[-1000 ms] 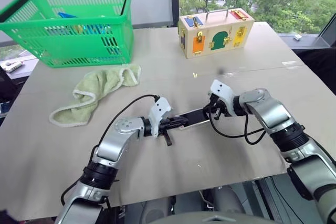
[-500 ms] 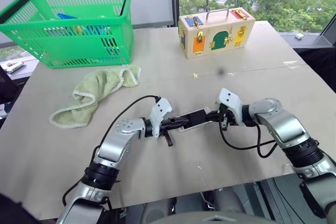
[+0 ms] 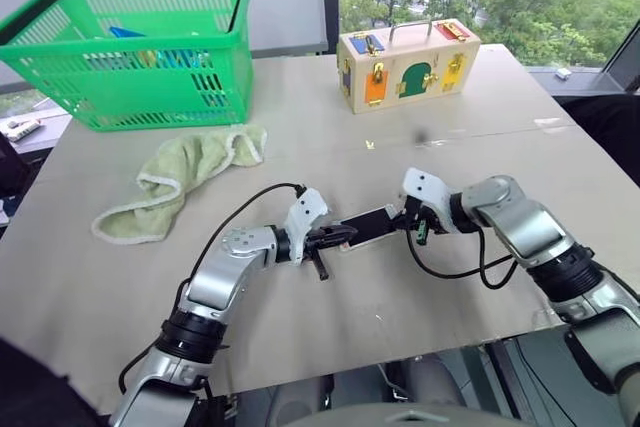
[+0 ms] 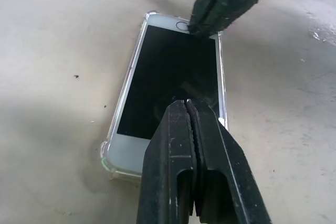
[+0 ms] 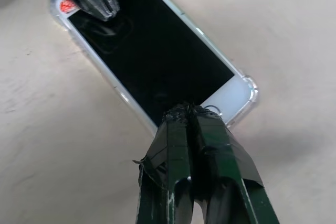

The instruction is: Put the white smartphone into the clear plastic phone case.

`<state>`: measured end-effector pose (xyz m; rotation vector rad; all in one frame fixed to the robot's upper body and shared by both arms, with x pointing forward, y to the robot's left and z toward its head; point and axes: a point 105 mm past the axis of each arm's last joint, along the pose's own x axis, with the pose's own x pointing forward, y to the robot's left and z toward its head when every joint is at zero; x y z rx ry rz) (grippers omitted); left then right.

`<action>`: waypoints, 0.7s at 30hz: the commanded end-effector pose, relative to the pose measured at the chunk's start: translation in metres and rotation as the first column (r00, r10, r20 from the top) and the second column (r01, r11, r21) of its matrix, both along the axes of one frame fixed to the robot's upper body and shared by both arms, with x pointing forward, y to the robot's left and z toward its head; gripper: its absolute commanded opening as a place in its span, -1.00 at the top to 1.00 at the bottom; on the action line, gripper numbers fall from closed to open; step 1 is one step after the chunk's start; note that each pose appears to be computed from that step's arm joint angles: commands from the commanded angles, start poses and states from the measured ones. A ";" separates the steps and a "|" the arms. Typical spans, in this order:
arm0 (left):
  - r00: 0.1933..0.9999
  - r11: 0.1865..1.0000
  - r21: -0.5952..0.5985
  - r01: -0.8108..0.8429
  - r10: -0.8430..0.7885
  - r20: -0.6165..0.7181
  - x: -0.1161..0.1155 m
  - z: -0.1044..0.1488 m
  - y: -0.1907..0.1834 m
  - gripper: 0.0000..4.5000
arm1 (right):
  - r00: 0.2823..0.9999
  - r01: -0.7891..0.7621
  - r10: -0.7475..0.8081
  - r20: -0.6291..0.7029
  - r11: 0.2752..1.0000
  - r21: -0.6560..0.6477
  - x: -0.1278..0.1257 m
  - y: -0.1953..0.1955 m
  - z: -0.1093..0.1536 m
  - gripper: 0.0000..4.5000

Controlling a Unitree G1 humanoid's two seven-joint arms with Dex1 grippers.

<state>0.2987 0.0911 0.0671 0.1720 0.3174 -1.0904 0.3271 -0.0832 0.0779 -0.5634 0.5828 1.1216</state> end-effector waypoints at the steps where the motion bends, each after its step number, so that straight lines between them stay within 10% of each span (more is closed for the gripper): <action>1: 1.000 0.997 -0.068 -0.024 0.025 0.014 0.001 0.008 0.000 0.98 | 0.995 0.072 -0.070 -0.067 0.997 0.027 -0.011 -0.013 -0.039 1.00; 9: 0.983 0.931 -0.334 -0.146 0.176 0.060 0.012 0.055 0.014 1.00 | 0.967 0.038 -0.139 0.213 0.906 0.421 -0.012 -0.011 0.041 0.74; 12: 0.979 0.920 -0.360 -0.153 0.191 0.072 0.012 0.064 0.019 0.68 | 0.957 0.027 -0.146 0.252 0.906 0.422 -0.018 -0.018 0.048 0.26; 18: 0.982 0.928 -0.349 -0.130 0.168 0.083 0.004 0.076 0.026 -0.56 | 0.926 0.048 -0.202 0.320 0.902 0.429 -0.028 -0.041 0.067 -0.99; 21: 0.981 0.945 -0.303 -0.122 0.160 0.106 -0.004 0.076 0.032 -0.96 | 0.906 0.085 -0.248 0.344 0.901 0.426 -0.036 -0.059 0.073 -1.00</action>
